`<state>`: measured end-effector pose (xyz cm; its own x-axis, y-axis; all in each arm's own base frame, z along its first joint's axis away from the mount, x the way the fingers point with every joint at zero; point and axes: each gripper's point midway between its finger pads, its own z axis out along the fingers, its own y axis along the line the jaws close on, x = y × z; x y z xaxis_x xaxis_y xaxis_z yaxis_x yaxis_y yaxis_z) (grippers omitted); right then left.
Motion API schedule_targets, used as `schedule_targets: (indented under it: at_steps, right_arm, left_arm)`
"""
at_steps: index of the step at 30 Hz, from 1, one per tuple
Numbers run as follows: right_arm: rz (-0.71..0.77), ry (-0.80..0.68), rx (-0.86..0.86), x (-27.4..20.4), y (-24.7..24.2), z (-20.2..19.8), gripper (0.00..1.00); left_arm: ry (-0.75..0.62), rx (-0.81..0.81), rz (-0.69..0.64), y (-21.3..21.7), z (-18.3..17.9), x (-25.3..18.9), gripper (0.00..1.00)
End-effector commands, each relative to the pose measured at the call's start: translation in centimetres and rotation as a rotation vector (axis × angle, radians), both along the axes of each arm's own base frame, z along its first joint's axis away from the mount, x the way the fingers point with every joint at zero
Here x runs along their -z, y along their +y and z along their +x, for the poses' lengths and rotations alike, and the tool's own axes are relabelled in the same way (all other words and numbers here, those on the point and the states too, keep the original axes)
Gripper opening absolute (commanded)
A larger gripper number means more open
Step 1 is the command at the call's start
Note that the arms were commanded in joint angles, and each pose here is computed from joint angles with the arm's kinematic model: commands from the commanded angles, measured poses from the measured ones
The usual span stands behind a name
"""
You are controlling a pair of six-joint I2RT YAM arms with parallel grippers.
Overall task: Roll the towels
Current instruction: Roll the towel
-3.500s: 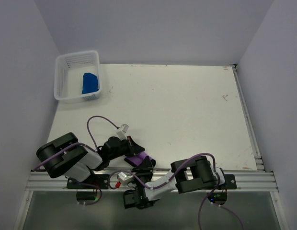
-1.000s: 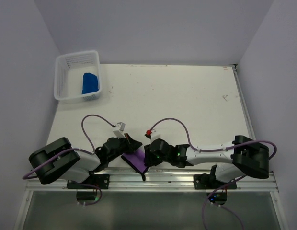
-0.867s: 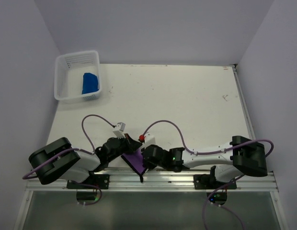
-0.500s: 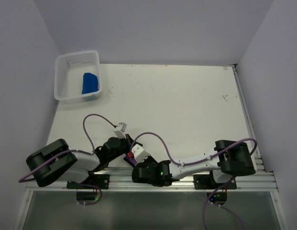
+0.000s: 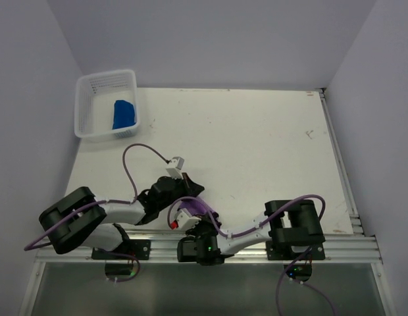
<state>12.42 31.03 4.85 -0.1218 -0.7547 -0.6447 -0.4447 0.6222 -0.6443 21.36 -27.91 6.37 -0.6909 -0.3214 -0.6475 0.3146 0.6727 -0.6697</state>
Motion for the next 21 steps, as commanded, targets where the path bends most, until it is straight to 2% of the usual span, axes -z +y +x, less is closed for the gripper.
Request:
schedule_targets:
  at_steps: [1,6,13,16,17,20,21]
  right_arm:
    - [0.003,-0.139,0.012,-1.6,1.2,1.0,0.00]
    - [-0.048,-0.188,0.007,-1.5,1.3,1.3,0.00]
    - [-0.126,-0.219,-0.006,-1.2,1.2,1.4,0.00]
    - [-0.100,-0.181,-0.020,-1.3,1.4,1.2,0.07]
    - [-0.091,-0.167,-0.024,-1.3,1.4,1.1,0.14]
    - [-0.022,-0.102,-0.040,-2.1,1.5,0.6,0.24]
    - [-0.005,-0.084,-0.043,-2.2,1.5,0.4,0.31]
  left_arm:
    - [-0.028,0.011,0.014,-0.8,1.0,-0.4,0.00]
    - [0.025,0.028,-0.019,-1.2,0.2,1.0,0.00]
    - [0.082,0.036,0.000,-0.6,-1.1,3.0,0.00]
    - [0.106,0.026,0.007,0.2,-1.9,4.1,0.00]
    - [0.110,0.022,0.007,0.5,-2.1,4.3,0.00]
    - [0.123,0.004,0.013,1.5,-2.6,5.2,0.00]
    - [0.120,-0.001,0.010,1.7,-2.7,5.2,0.00]
